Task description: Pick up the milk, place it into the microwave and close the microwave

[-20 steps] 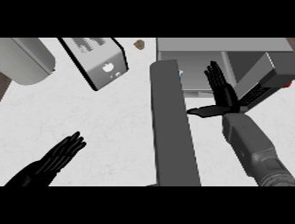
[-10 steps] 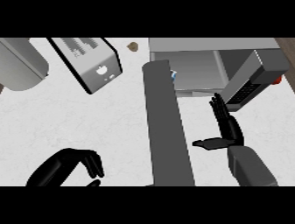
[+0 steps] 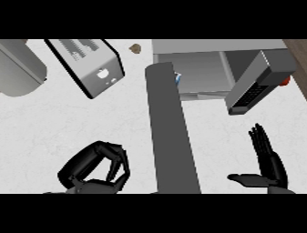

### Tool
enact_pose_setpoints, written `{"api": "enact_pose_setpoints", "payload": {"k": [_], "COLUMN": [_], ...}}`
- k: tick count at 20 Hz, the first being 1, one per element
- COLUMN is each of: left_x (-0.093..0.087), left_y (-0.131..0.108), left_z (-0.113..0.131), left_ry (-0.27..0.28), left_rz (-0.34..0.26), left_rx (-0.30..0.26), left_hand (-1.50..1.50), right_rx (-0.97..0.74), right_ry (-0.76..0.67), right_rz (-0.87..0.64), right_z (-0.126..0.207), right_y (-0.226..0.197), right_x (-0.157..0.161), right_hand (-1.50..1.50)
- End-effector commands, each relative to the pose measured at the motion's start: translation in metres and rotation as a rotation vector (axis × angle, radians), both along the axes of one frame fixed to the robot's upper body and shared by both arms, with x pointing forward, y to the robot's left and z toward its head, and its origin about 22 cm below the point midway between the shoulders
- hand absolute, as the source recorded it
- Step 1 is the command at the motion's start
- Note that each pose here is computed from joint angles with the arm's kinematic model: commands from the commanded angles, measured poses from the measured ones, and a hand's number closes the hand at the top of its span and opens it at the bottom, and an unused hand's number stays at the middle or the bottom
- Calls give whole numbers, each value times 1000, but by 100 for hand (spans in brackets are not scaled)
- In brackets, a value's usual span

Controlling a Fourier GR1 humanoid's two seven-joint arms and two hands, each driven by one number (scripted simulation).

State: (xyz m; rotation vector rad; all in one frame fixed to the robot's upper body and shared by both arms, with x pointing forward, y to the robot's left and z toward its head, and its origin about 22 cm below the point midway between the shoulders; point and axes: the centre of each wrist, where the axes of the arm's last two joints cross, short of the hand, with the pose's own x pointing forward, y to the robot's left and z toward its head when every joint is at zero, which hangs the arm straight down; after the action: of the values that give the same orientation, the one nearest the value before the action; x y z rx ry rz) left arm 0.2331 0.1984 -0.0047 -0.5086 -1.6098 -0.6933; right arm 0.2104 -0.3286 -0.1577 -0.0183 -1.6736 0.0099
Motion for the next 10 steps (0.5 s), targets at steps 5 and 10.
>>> {"api": "enact_pose_setpoints", "payload": {"k": [5,10], "left_x": [-3,1], "left_y": [-54,-78], "left_z": [-22,-42], "left_ry": [-47,-42], "left_rz": [-70,-107], "left_rx": [35,31], "left_hand": [150,150], "right_rx": [65,63], "right_ry": [-98,-171], "right_rz": [16,78], "right_z": [24,57], "right_y": [-53,-67], "right_x": [-62,-75], "right_hand": [-150,-150]}}
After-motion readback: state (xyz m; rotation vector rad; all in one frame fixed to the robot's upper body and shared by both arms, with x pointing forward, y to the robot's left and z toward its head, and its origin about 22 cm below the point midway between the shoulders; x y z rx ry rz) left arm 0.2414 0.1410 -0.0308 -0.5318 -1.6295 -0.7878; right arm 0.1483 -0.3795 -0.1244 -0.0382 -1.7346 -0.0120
